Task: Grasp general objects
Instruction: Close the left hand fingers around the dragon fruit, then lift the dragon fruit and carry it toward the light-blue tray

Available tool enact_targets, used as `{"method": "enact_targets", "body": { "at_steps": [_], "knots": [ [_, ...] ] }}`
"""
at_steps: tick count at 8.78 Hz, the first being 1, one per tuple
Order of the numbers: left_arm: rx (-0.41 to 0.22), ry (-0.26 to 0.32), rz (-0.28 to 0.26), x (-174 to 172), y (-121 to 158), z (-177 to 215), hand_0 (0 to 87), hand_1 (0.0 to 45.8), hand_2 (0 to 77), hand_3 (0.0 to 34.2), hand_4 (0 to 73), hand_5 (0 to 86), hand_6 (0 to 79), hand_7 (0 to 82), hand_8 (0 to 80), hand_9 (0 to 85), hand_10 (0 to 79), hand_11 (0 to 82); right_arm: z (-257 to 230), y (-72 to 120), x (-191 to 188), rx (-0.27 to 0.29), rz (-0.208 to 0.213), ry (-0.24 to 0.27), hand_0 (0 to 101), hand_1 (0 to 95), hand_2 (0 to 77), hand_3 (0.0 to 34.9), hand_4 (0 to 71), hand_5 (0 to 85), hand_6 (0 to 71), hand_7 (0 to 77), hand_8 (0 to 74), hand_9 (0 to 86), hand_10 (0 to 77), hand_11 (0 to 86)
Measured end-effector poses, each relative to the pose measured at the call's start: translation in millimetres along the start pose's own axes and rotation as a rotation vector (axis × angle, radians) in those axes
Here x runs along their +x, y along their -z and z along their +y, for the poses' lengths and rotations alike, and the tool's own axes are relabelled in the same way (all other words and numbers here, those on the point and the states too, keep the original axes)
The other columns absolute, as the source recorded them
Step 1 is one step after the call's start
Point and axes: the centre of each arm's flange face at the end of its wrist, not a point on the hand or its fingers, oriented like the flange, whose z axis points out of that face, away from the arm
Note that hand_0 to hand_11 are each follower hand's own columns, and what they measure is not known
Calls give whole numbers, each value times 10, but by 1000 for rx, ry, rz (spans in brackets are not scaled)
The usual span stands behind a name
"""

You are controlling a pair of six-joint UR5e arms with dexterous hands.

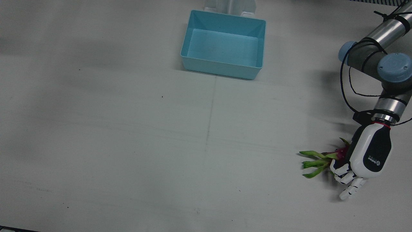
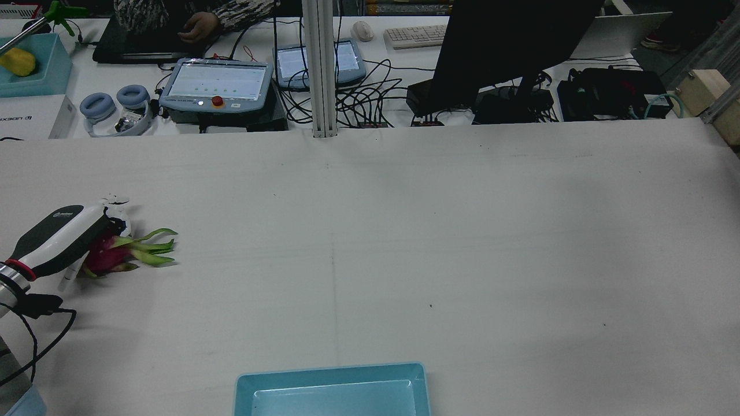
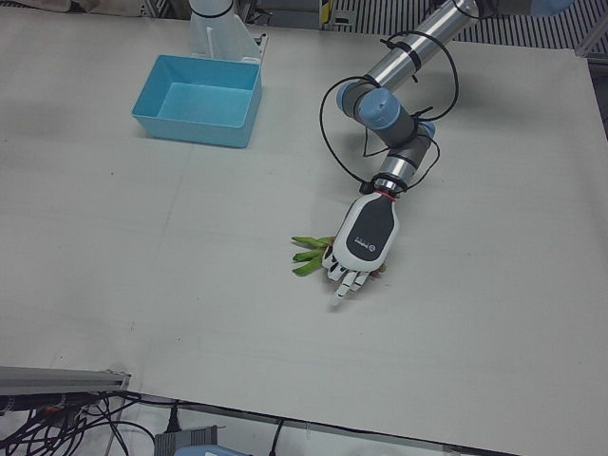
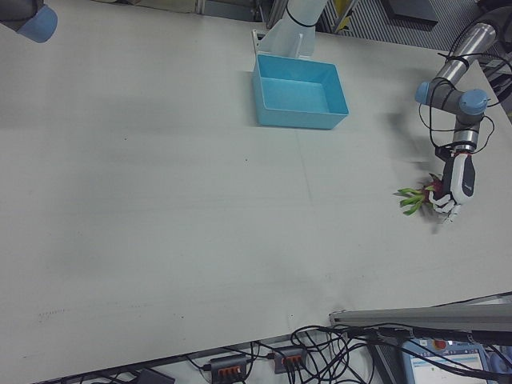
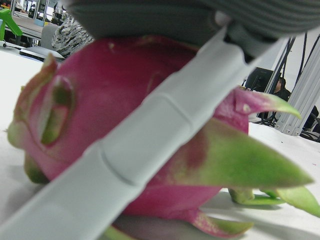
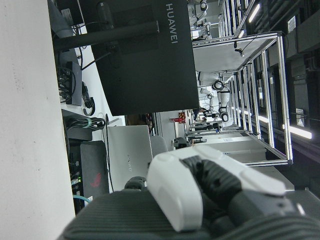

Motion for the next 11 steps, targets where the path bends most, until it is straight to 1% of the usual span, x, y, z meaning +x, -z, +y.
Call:
{"method": "enact_targets", "body": {
  "at_steps": [1,2,3,4,5,8,9,10,11],
  "knots": [
    [0,0,-1,-4,0,2,793,0,5,14,464,671,415,687,142,175,262,333,0,0,0,0,0,0,0,949,774,0,0,0,0,0,0,5,0,5],
    [1,0,-1,-1,-2,4,782,0,5,0,518,665,447,693,289,300,213,567,0,0,0,0,0,0,0,949,774,0,0,0,0,0,0,5,0,5],
    [4,0,1,2,-2,2,780,0,5,0,529,665,453,693,398,415,180,627,0,0,0,0,0,0,0,949,774,0,0,0,0,0,0,5,0,5],
    [9,0,3,8,-1,-2,778,0,5,0,535,671,458,693,447,447,169,660,0,0,0,0,0,0,0,949,774,0,0,0,0,0,0,5,0,5],
    [11,1,5,16,-3,-3,772,0,5,0,540,671,464,693,469,453,164,665,0,0,0,0,0,0,0,949,774,0,0,0,0,0,0,5,0,5],
    [10,13,17,102,0,6,783,0,5,0,551,682,475,698,491,453,169,682,0,0,0,0,0,0,0,949,774,0,0,0,0,0,0,5,0,5],
    [5,21,26,233,21,25,795,0,16,0,551,682,475,698,491,453,169,682,0,0,0,0,0,0,0,949,774,0,0,0,0,0,0,5,0,5],
    [-2,28,37,415,59,57,797,0,22,0,638,747,535,731,535,458,196,774,0,0,-1,0,-1,0,0,949,774,0,0,0,0,0,0,5,0,5],
    [-28,40,50,623,97,110,799,0,22,0,644,753,545,731,540,458,202,780,0,0,0,0,0,0,0,949,774,0,0,0,0,0,0,5,0,5]
  ]
}}
